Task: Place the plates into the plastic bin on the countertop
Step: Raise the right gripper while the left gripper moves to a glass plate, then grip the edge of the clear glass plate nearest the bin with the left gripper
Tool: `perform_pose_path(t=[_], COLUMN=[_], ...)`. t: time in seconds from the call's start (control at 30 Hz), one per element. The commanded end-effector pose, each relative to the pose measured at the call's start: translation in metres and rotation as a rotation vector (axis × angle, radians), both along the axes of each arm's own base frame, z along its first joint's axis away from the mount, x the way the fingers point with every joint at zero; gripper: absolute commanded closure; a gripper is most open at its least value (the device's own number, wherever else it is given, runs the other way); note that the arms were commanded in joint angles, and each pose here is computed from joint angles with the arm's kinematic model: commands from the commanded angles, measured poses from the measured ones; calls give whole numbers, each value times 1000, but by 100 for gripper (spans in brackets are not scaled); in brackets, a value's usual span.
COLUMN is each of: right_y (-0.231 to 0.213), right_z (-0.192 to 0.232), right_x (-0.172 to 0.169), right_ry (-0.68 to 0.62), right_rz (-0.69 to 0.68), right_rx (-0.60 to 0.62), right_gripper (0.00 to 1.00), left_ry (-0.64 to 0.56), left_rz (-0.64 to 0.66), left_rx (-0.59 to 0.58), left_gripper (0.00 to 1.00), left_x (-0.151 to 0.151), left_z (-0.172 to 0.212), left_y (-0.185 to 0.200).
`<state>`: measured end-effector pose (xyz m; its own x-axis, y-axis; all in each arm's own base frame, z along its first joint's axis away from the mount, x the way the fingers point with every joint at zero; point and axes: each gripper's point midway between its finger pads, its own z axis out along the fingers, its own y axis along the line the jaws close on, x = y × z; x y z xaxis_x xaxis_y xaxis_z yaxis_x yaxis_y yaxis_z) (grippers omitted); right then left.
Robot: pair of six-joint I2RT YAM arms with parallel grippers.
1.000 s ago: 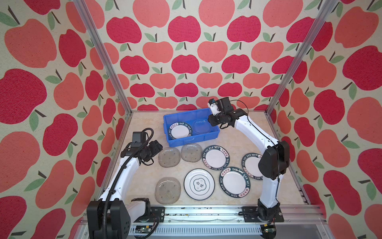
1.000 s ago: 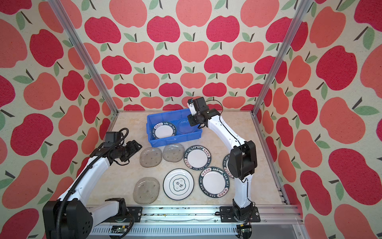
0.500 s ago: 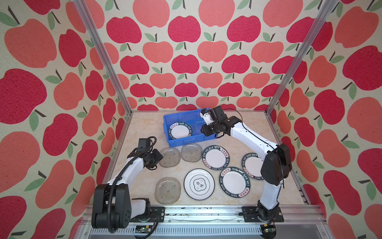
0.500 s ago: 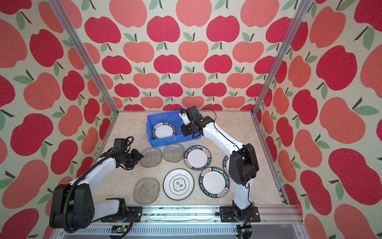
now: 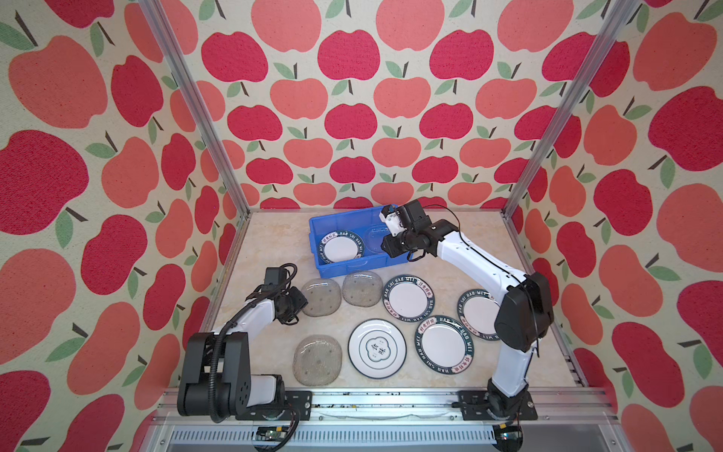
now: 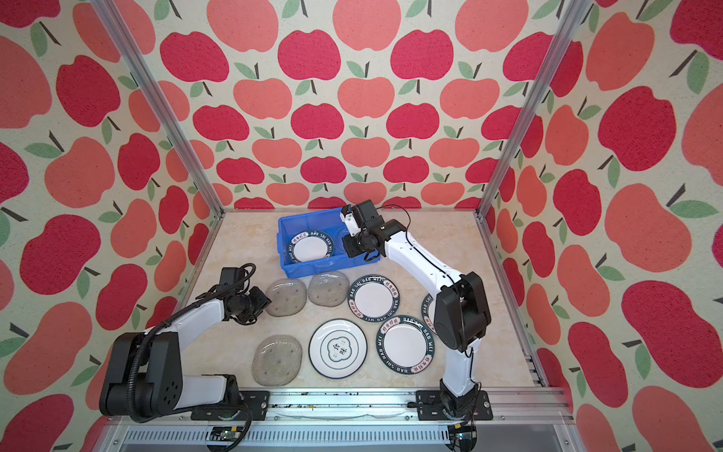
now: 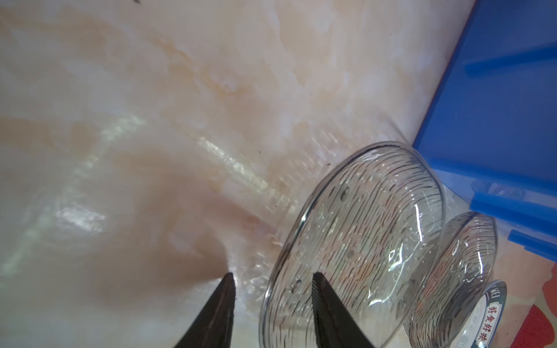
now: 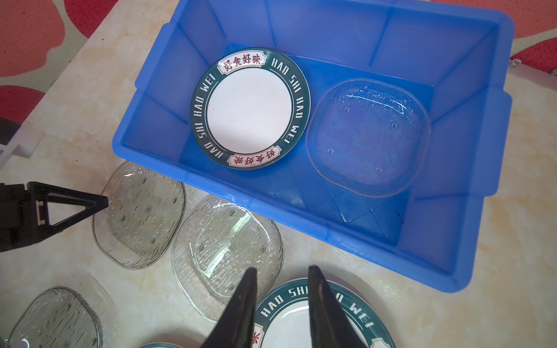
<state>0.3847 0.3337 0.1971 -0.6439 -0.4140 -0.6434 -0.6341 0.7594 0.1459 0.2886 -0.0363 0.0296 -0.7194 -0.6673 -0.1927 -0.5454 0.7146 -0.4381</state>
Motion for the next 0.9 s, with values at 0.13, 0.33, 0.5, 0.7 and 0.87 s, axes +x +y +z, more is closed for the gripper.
perform_pose_path(t=[0.13,0.33,0.5,0.7,0.87], right_y=[2,3,3,3,4], right_z=[0,-5,-6,-9,-10], right_x=[3,4,4,4,3], right_ry=[-3,3,0,8,11], right_rz=[9,10,12,13,15], right_rx=[-8,-13,-14,-14,-13], right_gripper=[70,70,70,70,71], left_ry=[-34,-38,-36,-25,-40], left_rz=[44,39,36,29,28], left_rx=[-11,-19,-18,-23,-24], left_gripper=[62,68,70,73,75], left_x=[8,11,12,10,10], left_z=[-3,-5,-6,-12,-10], left_y=[6,6,6,4,4])
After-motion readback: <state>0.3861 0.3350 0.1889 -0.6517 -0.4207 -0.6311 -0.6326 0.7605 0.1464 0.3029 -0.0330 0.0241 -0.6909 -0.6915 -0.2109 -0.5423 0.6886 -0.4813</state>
